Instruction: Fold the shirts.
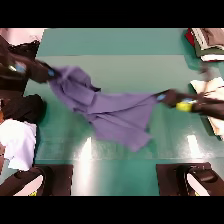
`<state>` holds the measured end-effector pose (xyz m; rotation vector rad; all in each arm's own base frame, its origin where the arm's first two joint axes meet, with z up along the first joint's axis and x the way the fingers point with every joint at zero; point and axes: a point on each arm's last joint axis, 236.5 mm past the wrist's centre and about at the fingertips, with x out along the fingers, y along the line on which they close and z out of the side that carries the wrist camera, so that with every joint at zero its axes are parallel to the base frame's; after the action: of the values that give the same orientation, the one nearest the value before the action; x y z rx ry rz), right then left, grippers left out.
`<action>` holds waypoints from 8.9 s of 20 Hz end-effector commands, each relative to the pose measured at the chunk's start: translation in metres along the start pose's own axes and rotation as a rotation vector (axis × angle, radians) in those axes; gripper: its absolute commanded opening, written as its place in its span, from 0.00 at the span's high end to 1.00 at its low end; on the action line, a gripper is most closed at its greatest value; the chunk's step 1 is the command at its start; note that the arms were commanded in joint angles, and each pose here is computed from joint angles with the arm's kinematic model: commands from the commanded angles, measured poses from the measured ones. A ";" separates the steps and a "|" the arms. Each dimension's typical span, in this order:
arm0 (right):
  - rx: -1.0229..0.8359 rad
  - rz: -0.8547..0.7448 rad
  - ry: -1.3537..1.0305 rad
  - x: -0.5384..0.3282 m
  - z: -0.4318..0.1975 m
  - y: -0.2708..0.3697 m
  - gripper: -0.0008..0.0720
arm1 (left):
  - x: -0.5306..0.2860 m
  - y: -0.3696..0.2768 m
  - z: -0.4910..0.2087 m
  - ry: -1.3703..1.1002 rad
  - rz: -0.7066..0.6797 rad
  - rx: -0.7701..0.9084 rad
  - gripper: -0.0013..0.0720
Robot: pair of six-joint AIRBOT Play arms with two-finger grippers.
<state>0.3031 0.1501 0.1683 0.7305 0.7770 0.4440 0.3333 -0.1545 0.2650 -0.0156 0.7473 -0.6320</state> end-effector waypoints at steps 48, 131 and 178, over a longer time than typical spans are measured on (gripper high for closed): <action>-0.118 -0.625 0.217 0.037 0.138 -0.184 0.19 | 0.190 0.135 -0.061 0.374 0.127 -0.221 0.19; -0.633 -0.315 -0.604 -0.251 0.131 0.139 0.97 | -0.276 -0.095 0.078 -0.717 0.222 0.167 0.95; -0.012 -0.573 0.365 0.110 0.048 -0.240 0.97 | 0.188 0.217 -0.139 0.484 0.199 -0.089 0.95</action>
<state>0.4455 0.0333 -0.0201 0.3789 1.2466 0.0631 0.4870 -0.0547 0.0171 0.1125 1.1311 -0.3981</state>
